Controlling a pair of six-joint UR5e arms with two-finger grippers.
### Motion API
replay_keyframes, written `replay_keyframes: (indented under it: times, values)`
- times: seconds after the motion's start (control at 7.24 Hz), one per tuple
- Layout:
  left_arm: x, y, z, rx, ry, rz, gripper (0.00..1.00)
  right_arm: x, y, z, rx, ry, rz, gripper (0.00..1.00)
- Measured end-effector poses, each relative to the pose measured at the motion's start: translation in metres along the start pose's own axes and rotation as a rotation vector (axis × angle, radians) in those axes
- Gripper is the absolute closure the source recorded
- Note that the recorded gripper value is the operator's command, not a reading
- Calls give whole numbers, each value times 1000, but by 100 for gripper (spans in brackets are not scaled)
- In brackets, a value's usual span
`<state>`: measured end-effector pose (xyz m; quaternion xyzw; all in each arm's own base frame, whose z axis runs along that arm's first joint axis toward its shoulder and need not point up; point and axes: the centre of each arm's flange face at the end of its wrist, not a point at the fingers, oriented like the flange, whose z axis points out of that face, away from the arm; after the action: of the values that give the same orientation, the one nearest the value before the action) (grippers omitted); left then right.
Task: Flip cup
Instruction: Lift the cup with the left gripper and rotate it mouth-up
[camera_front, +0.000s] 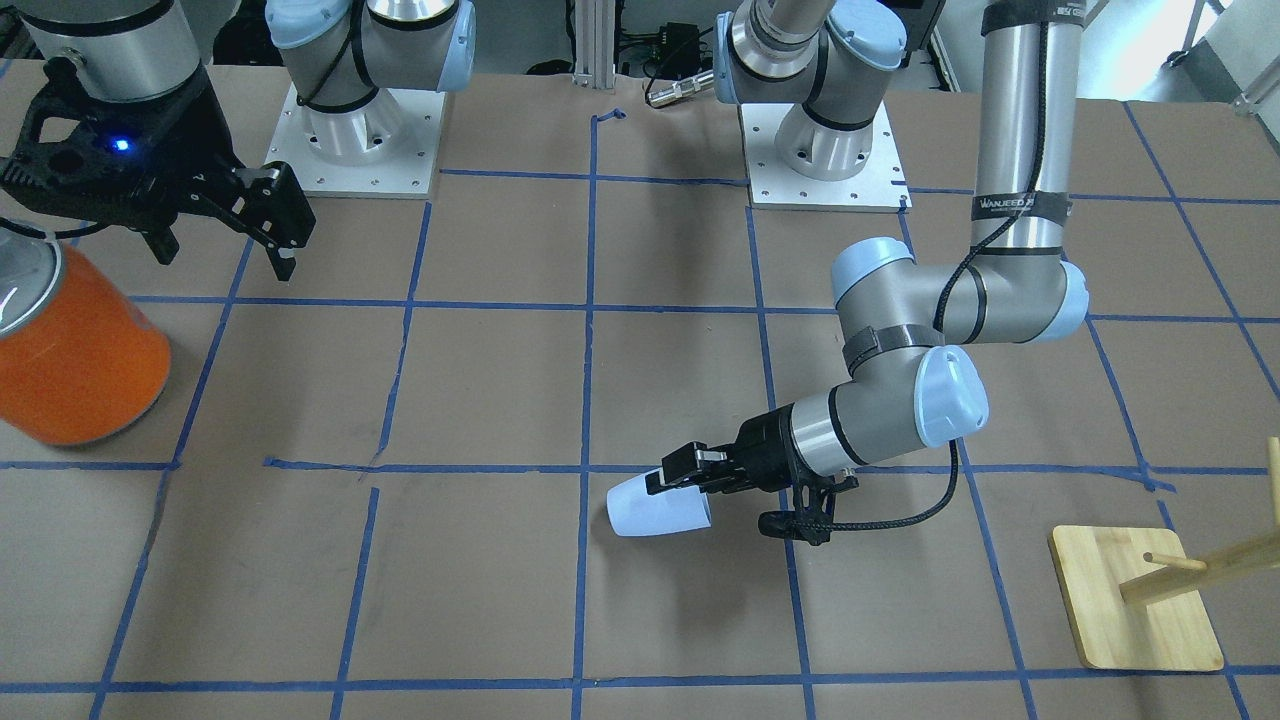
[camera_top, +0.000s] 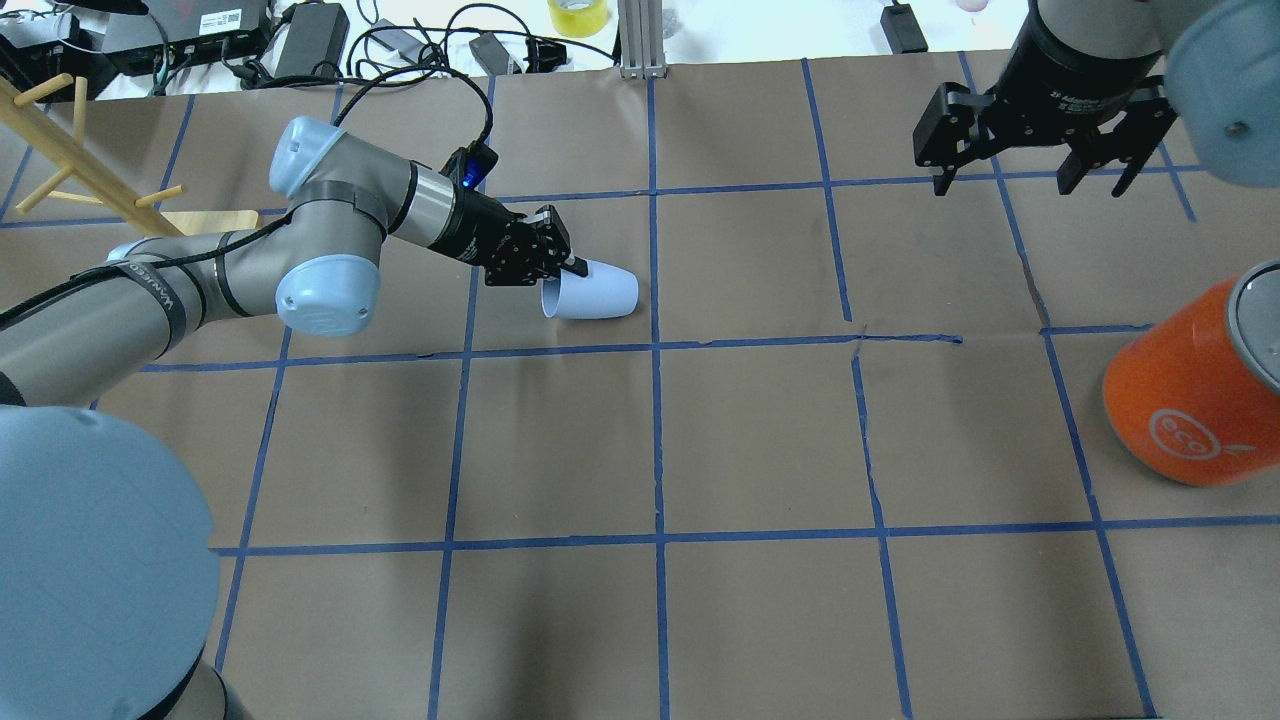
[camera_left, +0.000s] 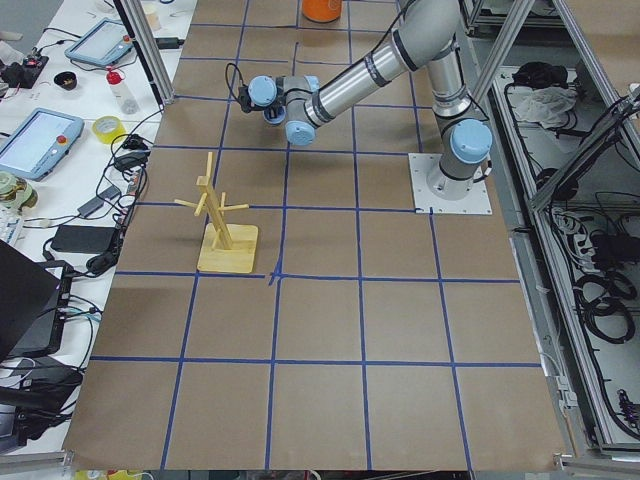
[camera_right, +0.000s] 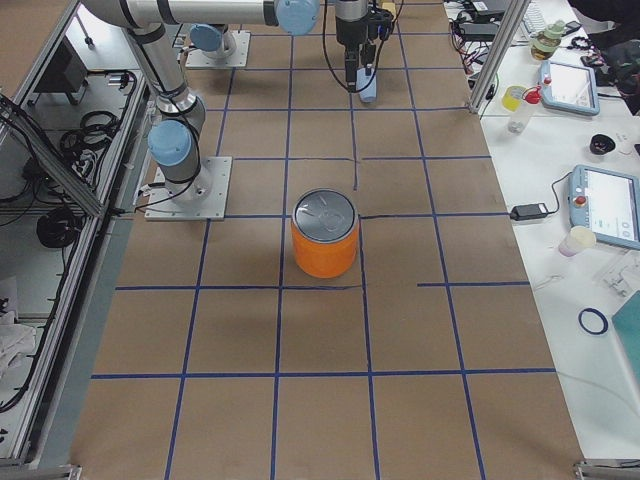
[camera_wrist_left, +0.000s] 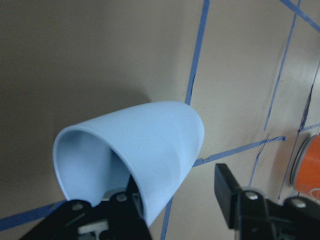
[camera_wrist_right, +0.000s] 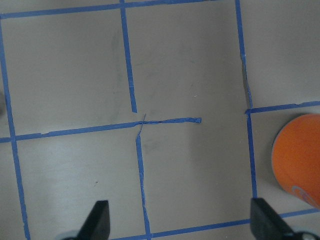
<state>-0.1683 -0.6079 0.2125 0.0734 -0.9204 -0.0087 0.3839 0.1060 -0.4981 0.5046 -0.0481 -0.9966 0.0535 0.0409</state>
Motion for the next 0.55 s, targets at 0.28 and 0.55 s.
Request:
replay_keyframes:
  times: [0.28, 0.55]
  values:
    - [10, -1, -6, 26, 41, -13, 100, 0, 0, 0, 0, 0, -2, 0]
    - [36, 1, -22, 63, 56, -61, 100, 0, 0, 0, -1, 0, -3, 0]
